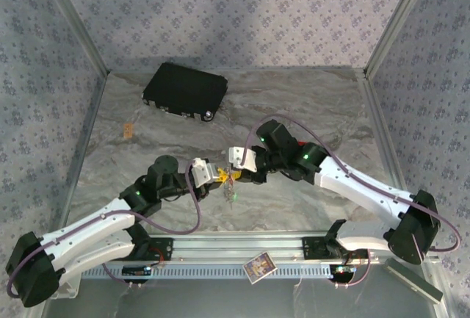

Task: Put the keys on the keyring

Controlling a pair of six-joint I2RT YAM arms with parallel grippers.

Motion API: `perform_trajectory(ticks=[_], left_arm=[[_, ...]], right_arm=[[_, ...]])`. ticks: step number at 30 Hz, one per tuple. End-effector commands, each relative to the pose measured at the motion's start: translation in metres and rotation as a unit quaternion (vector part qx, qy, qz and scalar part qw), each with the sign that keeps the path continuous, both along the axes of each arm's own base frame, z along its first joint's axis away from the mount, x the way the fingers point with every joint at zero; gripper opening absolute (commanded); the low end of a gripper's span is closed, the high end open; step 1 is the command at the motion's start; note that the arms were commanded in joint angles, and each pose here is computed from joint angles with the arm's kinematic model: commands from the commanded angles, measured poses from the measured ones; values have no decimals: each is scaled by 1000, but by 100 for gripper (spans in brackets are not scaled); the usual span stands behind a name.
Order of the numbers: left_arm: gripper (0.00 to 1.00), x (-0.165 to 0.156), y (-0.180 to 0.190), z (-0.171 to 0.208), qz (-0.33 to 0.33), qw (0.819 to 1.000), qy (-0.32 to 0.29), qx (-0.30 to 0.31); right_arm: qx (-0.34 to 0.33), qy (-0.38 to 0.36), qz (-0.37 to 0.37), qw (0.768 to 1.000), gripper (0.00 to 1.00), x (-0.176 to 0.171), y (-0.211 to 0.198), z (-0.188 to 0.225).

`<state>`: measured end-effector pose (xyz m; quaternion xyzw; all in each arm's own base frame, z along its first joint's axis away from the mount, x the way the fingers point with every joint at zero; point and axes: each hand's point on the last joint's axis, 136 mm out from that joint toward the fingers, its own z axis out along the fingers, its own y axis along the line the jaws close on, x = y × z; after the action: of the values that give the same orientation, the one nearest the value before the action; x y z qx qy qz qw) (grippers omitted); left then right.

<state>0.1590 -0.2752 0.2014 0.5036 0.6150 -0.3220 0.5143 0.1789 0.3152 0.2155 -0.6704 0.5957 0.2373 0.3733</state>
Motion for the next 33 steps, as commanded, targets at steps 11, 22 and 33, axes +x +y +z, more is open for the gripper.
perform_trajectory(ticks=[11, 22, 33], left_arm=[[0, -7, -4, 19, -20, 998, -22, -49], [0, -8, -4, 21, -22, 998, -24, -52], [0, -10, -5, 22, -27, 998, -25, -55]], right_arm=[[-2, 27, -13, 1000, 16, -4, -6, -10], [-14, 32, -19, 999, 1, -1, -4, -19], [-6, 43, -15, 999, 8, -2, 1, -23]])
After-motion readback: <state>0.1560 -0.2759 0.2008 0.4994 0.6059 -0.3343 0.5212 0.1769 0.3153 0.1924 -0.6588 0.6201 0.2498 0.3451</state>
